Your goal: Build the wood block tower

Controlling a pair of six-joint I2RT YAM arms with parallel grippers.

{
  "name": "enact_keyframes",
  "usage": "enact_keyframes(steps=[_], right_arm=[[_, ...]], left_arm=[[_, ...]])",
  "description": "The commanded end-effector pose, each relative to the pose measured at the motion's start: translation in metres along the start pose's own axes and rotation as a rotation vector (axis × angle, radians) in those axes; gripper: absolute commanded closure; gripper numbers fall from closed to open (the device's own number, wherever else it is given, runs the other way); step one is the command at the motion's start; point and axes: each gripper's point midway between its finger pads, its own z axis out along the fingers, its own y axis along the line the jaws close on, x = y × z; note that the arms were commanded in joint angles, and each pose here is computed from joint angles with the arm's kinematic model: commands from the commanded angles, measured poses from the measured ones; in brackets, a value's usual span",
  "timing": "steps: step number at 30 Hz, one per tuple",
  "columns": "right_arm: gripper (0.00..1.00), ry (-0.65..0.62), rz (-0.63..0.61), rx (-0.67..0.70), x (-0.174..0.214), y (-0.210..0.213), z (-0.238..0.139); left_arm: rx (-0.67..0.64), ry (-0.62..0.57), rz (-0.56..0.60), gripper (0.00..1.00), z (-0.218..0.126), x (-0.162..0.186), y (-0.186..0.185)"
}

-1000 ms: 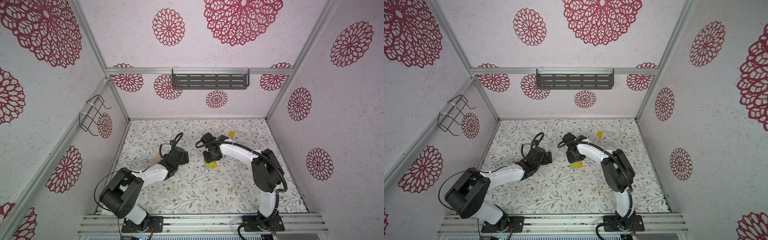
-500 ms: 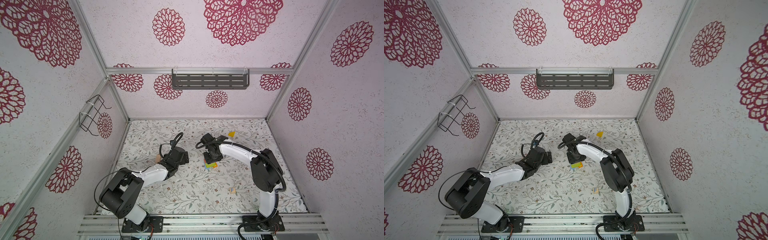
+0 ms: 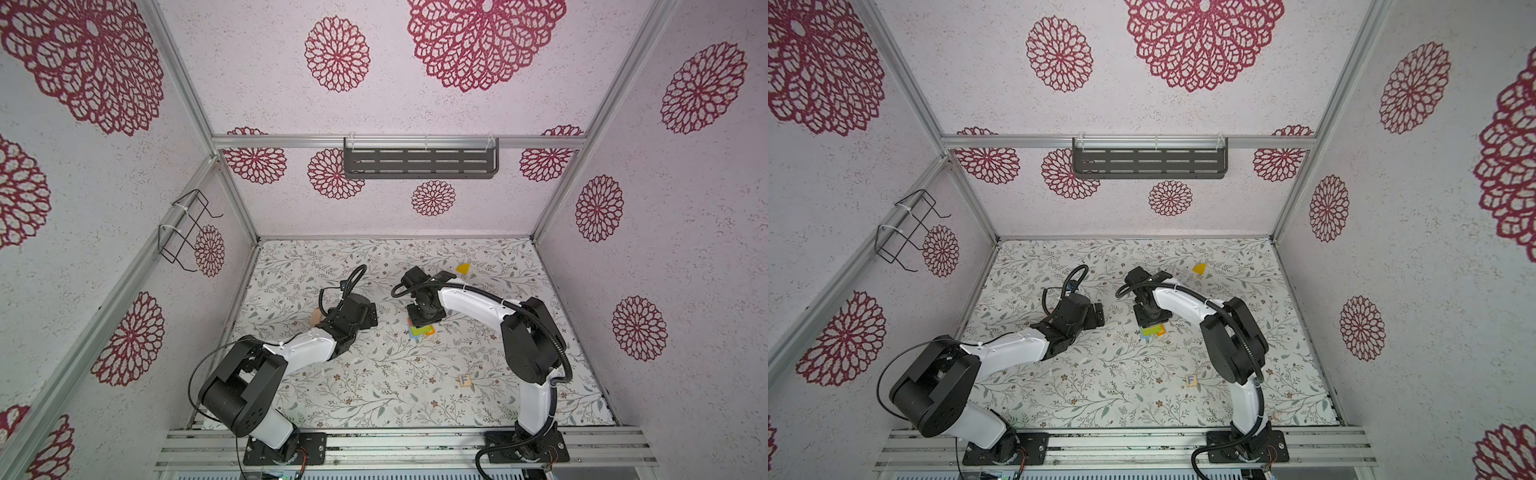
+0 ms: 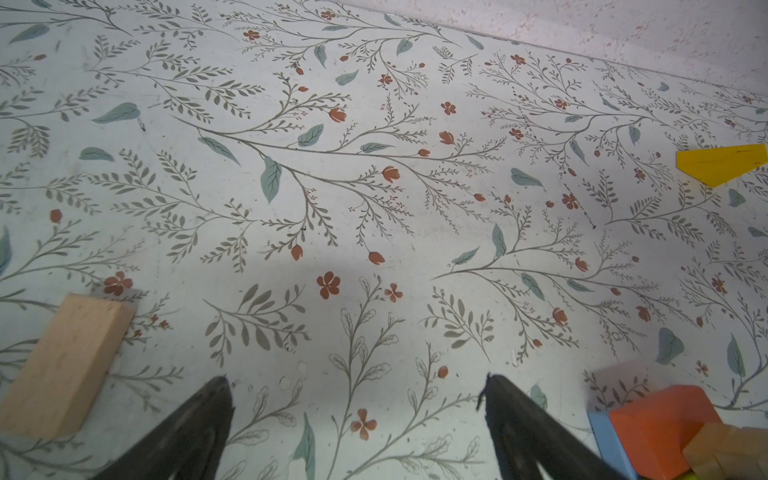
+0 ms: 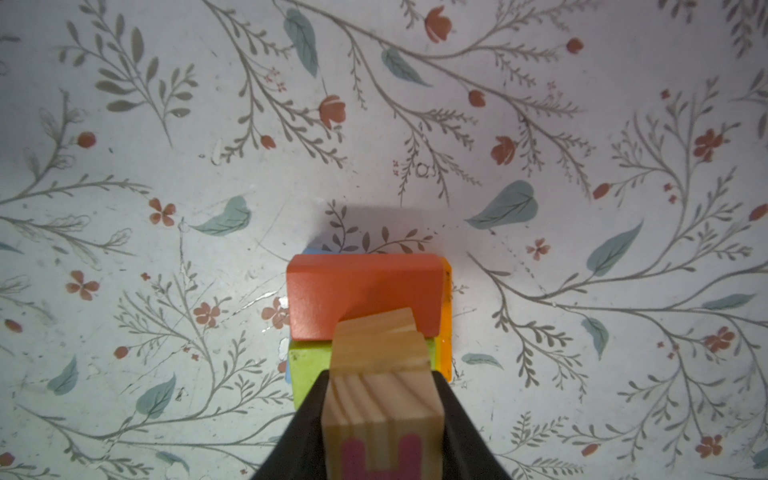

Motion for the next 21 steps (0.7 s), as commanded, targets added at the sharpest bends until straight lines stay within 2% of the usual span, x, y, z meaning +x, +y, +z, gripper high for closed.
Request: enact_keyframes(steps=[1,7,13,19,21], right_arm=[[0.56,-0.004,-0.007,0.006,-0.001,-0.002,-0.004],[0.40,-0.020,-0.013,0.011,-0.004,-0.003,-0.011],[0.34,-0.062,-0.021,0.008,-0.010,-0.006,-0.028],[0.24,-0.150,-0.026,0.019,-0.014,-0.015,-0.065],[0.23,-0.179,-0.012,0.027,-0.012,-0.022,-0.078]], left_arm=[[-0.002,-0.017,-0.010,0.03,0.000,-0.008,-0.001],[-0.001,-0.017,-0.010,0.03,0.000,-0.007,-0.001],[0.005,-0.020,-0.010,0.03,-0.002,-0.009,-0.002],[-0.020,-0.014,0.001,0.03,-0.012,-0.016,0.002],[-0.025,-0.005,0.009,0.03,-0.016,-0.020,0.002]])
